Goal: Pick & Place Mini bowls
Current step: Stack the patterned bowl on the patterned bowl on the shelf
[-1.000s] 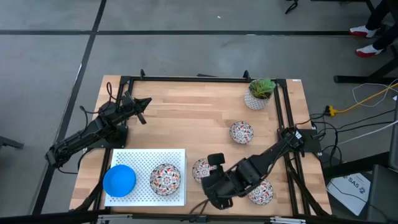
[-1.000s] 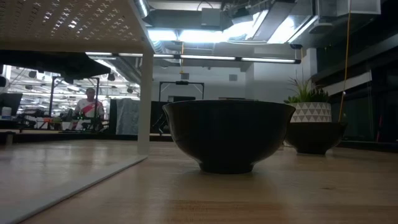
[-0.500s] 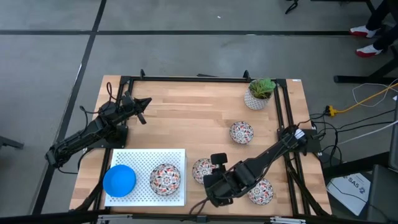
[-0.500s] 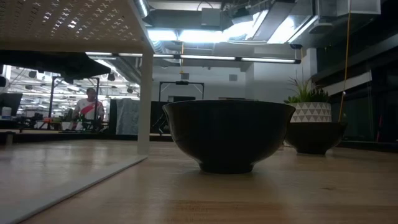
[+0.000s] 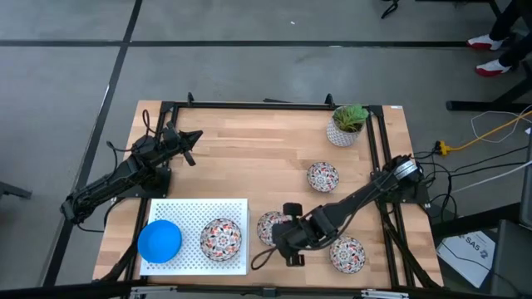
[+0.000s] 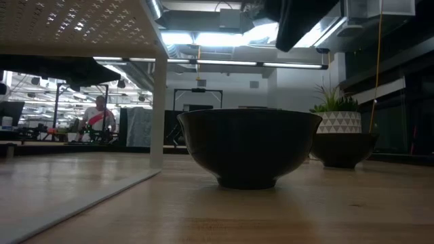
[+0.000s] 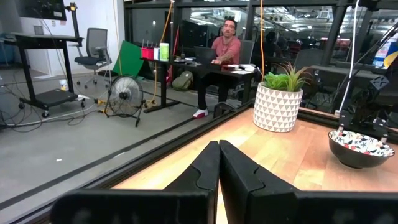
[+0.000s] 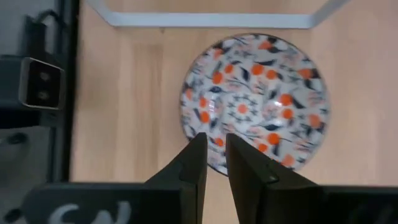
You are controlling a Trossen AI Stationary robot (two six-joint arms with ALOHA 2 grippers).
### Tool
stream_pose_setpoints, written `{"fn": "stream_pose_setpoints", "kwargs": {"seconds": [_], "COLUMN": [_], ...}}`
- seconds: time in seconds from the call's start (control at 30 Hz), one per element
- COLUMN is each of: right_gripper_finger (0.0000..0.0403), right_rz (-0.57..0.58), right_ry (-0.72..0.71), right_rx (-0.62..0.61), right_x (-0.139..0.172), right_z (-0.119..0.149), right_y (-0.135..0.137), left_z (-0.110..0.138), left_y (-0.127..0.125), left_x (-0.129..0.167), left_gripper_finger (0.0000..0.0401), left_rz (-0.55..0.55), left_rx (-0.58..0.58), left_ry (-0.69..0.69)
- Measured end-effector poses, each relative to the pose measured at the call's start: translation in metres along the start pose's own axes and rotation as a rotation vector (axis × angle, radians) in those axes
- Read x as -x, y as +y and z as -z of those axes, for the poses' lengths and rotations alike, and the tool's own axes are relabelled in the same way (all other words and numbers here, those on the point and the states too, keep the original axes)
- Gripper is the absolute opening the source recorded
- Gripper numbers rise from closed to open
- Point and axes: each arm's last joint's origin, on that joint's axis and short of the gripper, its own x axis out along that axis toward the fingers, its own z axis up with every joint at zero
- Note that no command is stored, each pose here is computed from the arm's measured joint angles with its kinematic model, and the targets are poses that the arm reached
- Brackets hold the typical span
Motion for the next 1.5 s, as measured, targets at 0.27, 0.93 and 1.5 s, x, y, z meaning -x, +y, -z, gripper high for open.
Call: {"fn": "stream_pose_setpoints", "kwargs": {"seconds": [0.27,0.93,1.5], "right_gripper_finger": [0.006,0.0242,0.0219], "right_rz": [-0.108,-0.153,-0.088], "right_ry": [-0.073,-0.23,-0.121], "right_rx": [0.022,0.157,0.248], "right_x": [-0.01,-0.005,-0.035], "right_z": [-0.004,-0.022,0.011], "right_y": [0.003,0.004,0.0], "left_z": [0.0,0.0,0.0], "left_y": [0.0,0.0,0.0], "left_x": [0.0,0.0,0.0], "left_gripper_finger": [0.0006,0.0006,0.0008], "left_rz": [0.0,0.0,0.0], "left_rx": [0.0,0.0,0.0], "left_ry": [0.0,0.0,0.0]}}
